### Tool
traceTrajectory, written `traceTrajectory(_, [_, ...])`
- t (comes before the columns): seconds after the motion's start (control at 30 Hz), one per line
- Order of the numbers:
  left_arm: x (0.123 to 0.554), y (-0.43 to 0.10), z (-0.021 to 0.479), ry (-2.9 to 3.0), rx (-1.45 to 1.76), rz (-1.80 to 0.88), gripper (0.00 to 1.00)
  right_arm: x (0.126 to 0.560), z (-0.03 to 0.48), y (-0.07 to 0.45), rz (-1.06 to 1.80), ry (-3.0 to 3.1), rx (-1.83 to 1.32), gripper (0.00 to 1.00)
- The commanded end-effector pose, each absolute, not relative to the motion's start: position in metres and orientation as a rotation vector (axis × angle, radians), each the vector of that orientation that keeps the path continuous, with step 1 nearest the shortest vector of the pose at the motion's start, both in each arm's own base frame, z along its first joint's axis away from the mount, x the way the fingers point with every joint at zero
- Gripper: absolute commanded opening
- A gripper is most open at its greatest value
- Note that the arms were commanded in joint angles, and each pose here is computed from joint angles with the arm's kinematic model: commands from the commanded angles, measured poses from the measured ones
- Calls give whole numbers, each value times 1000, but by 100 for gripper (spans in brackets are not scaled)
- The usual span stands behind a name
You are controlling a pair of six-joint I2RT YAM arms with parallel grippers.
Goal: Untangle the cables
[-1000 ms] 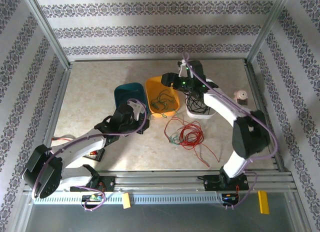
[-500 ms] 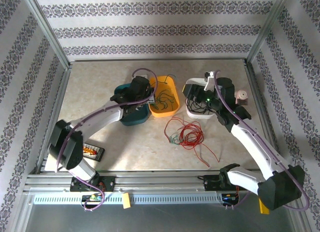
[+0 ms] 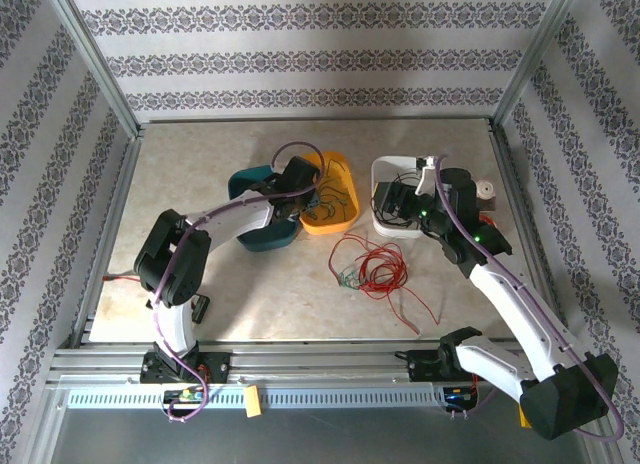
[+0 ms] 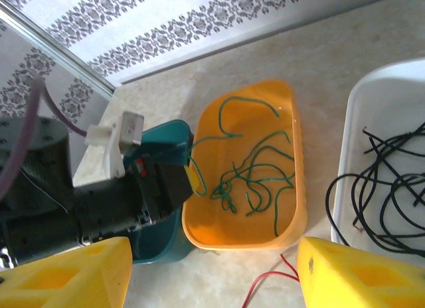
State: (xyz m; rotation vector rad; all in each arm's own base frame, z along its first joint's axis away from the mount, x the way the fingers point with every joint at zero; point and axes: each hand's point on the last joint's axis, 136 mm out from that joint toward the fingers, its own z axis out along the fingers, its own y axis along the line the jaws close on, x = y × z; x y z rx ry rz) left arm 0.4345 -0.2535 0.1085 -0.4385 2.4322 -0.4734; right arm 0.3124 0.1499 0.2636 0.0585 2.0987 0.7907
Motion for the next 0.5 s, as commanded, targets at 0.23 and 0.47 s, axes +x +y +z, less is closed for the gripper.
traceTrajectory(0.23, [434, -255, 158, 2347, -376, -432, 70, 296, 231, 160, 802, 2221, -8, 67])
traceTrajectory(0.47, [389, -260, 176, 2349, -61, -420, 71, 258, 168, 194, 791, 2439, -214, 63])
